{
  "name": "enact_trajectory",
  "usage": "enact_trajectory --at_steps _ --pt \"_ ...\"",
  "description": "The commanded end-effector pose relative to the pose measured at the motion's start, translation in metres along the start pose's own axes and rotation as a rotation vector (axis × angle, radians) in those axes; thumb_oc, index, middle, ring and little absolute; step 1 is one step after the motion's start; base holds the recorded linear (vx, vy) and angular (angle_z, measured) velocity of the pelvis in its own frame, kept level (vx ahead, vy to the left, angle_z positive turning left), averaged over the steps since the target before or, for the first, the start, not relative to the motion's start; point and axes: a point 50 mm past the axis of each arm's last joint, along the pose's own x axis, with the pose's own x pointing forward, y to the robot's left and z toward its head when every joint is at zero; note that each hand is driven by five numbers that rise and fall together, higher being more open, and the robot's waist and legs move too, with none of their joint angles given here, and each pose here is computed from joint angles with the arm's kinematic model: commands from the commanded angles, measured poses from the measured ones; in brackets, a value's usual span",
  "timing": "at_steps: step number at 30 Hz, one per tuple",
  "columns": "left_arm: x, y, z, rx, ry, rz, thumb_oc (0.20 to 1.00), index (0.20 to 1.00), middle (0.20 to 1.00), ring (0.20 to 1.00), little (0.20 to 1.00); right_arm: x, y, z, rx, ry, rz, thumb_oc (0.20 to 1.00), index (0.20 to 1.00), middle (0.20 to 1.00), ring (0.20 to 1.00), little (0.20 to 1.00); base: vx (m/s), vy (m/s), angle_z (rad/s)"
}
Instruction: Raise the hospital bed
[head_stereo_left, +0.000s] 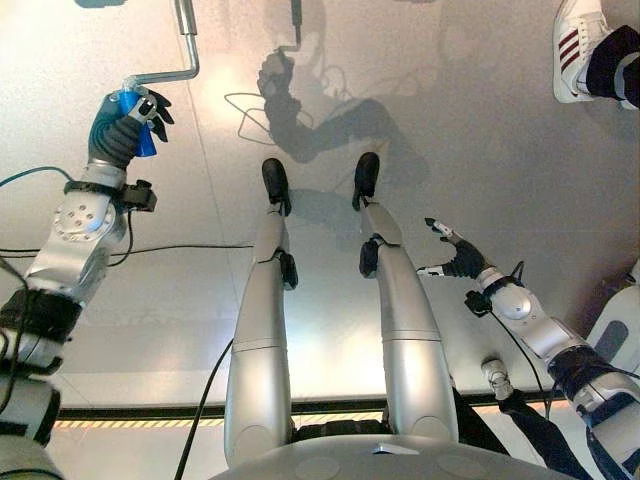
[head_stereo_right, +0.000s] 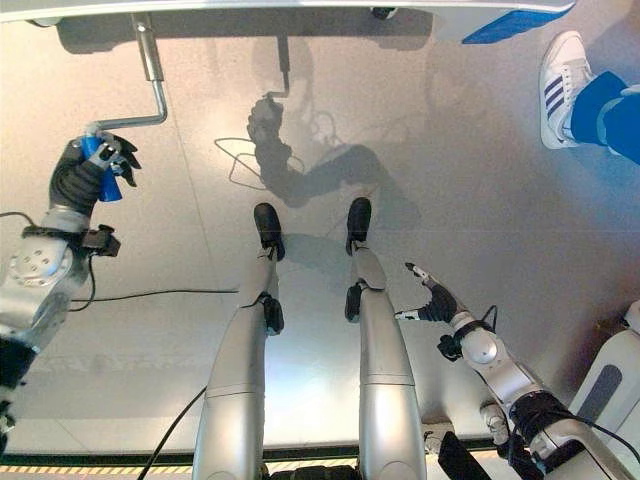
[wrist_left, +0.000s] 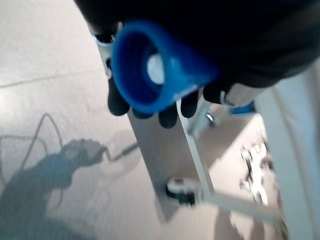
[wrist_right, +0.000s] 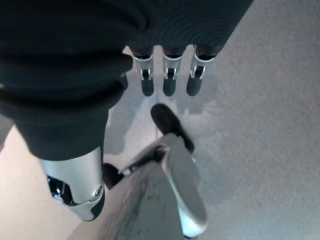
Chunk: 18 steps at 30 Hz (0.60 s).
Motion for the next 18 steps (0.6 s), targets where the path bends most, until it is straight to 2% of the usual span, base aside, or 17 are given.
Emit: enact_trajectory --at_steps 1,10,18 --pt "0.004 0.000 0.002 0.052 -0.004 0.004 0.200 0.200 0.200 0.200 0.200 -0.010 0.018 -0.004 0.013 0.007 0.057 1.000 1.000 1.000 1.000 1.000 0.01 0.008 0.04" --pt "0.045 -0.008 -0.011 0.076 0.134 0.130 0.200 0.200 0.200 0.200 0.200 0.000 0.022 0.004 0.027 -0.010 0.086 1.000 1.000 1.000 1.000 1.000 0.00 0.000 0.00" --pt "0.060 -0.024 -0.007 0.126 0.157 0.115 0.200 0.200 0.200 0.200 0.200 0.002 0.026 0.008 0.039 -0.020 0.113 1.000 1.000 1.000 1.000 1.000 0.00 -0.001 -0.02"
